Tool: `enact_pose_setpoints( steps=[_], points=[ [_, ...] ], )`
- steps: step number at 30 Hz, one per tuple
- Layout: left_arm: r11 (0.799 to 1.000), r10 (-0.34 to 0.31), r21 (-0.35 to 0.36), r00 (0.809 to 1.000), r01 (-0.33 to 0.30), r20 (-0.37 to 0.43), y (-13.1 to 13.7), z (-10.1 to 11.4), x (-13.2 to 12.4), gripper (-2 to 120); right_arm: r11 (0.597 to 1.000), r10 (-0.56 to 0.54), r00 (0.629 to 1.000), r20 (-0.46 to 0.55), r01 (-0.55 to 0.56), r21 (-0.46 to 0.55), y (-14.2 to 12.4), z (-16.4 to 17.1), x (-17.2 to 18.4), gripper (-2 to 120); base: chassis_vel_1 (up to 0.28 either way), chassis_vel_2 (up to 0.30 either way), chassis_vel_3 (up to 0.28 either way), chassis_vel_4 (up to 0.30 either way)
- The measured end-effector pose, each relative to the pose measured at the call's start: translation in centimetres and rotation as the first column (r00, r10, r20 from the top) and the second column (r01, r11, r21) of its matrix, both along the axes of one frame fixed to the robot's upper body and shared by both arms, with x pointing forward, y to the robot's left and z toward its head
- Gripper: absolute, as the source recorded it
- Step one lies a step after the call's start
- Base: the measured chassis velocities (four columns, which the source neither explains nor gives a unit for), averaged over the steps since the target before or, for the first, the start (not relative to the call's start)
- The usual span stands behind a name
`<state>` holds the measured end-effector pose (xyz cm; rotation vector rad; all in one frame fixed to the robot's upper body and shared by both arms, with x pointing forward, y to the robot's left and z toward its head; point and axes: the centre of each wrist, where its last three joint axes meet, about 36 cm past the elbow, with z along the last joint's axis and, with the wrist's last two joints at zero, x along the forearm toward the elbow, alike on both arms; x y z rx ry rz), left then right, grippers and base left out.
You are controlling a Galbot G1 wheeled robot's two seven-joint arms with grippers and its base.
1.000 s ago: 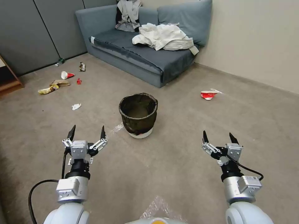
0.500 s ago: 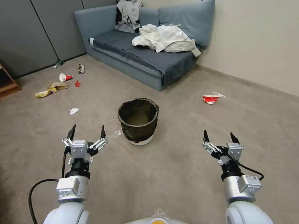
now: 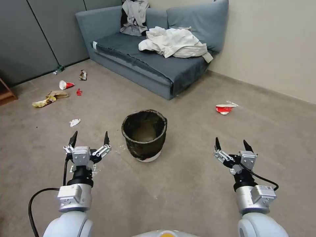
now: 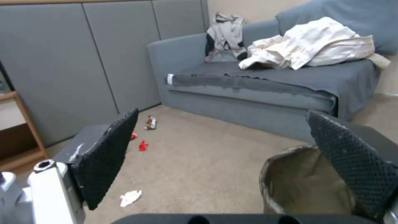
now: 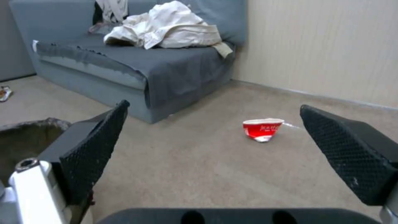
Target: Pick up the trash can from the floor.
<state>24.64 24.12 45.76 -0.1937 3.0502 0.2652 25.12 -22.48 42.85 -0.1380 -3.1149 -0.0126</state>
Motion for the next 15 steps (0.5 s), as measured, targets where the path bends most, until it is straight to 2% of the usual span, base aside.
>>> enact_pose_setpoints(
  steps=[15],
  points=[
    [1.000,-0.006,-0.002,1.000,0.006,-0.020,0.19,-0.03,0.84,100,1.000,0.002,1.000,0.001,-0.002,0.006,0.10,-0.20,0.10,100,-0.092,0.099,0.098,-0.094]
  ],
)
